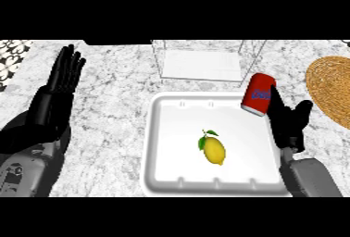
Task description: Pick the lemon from the tray and place it in the tiered shelf
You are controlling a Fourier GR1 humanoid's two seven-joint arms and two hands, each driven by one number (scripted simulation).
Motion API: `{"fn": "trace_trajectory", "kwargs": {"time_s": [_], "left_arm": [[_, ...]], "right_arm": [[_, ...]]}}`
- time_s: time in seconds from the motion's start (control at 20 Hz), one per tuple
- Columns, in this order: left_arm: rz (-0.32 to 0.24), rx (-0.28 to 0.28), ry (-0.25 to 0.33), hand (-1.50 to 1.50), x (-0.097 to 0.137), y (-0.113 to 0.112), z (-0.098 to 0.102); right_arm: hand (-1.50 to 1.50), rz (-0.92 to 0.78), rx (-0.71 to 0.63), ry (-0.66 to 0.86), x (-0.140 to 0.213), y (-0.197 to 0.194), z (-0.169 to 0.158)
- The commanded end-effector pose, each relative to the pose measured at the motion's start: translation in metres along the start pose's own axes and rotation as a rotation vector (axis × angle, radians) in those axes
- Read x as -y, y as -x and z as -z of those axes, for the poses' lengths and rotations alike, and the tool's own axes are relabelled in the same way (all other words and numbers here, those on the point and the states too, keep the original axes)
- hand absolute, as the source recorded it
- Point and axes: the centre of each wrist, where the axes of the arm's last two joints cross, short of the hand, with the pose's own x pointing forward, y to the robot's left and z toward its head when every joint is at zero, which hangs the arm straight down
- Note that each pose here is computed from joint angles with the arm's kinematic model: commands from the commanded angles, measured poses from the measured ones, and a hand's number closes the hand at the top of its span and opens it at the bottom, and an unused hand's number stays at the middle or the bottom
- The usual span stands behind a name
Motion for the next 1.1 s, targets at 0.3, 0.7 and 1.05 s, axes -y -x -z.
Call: {"fn": "trace_trajectory", "kwargs": {"time_s": [0.3, 0.7, 1.05], "left_arm": [[-0.052, -0.749, -0.150, 0.00, -0.022, 0.090, -0.101], [-0.094, -0.892, -0.156, 0.00, -0.028, 0.099, -0.097], [-0.117, -0.892, -0.144, 0.00, 0.004, 0.088, -0.101]], "right_arm": [[1.50, -0.743, 0.291, 0.093, 0.109, -0.072, 0.003], [-1.50, -0.480, 0.340, -0.205, 0.106, -0.068, -0.009], [-1.50, -0.565, 0.273, -0.447, 0.107, -0.096, -0.031]]}}
